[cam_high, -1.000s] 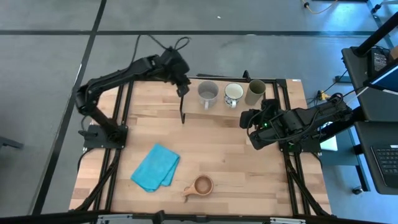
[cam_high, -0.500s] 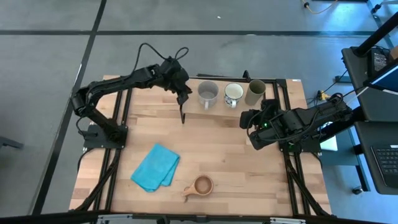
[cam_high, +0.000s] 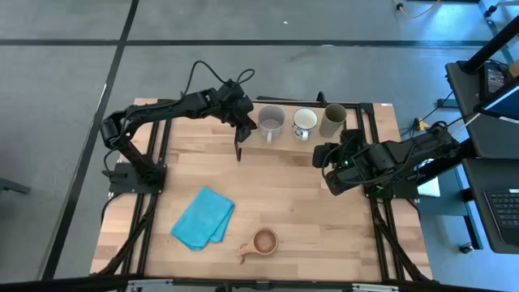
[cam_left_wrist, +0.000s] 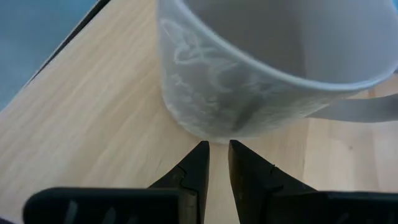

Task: Stack small to large cups/mugs on shelf
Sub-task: Adjust the gray mug on the shelf, then put the brown mug on the shelf

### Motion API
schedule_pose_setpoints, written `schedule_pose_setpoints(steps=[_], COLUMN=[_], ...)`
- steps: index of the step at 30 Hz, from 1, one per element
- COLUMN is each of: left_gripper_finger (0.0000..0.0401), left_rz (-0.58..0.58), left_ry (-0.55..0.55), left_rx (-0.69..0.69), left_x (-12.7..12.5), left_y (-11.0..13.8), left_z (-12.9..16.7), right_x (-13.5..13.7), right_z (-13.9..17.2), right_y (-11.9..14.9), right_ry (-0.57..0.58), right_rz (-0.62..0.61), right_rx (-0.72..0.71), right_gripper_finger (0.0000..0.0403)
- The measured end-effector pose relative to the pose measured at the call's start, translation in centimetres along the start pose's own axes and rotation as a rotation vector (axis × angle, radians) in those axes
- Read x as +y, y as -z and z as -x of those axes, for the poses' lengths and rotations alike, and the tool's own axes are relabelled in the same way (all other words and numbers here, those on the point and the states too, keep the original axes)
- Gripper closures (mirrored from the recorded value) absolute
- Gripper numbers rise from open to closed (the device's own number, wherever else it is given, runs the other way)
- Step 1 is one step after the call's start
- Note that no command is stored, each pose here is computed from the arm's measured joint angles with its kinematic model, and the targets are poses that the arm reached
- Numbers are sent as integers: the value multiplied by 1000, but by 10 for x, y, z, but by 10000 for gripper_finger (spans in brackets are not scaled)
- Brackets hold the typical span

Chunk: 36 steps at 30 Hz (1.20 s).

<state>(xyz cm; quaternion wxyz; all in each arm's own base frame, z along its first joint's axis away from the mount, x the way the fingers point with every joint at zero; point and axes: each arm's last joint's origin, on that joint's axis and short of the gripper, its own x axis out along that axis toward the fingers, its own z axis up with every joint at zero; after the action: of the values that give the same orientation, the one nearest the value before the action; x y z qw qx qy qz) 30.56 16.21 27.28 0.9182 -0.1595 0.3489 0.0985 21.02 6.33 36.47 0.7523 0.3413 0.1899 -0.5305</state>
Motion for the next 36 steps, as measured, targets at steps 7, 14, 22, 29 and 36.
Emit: schedule_pose_setpoints(steps=[7,14,22,29,36], left_gripper_finger=[346,346,346,346,346], left_rz=[-5,-4,-18,5,-124], left_ry=[-1,47,18,-3,-108], left_rx=[-24,-8,-2,5,11], left_x=[1,-2,-3,6,-10], left_y=[-2,0,1,1,-27], left_z=[0,-10,-17,-14,19], right_x=[0,0,1,1,1], right_z=[0,0,-1,-1,-1], right_y=[0,0,1,2,2], right_ry=[0,0,2,4,6], right_rz=[0,0,-3,-3,0], right_rx=[0,0,9,15,15], right_gripper_finger=[347,347,347,347,347])
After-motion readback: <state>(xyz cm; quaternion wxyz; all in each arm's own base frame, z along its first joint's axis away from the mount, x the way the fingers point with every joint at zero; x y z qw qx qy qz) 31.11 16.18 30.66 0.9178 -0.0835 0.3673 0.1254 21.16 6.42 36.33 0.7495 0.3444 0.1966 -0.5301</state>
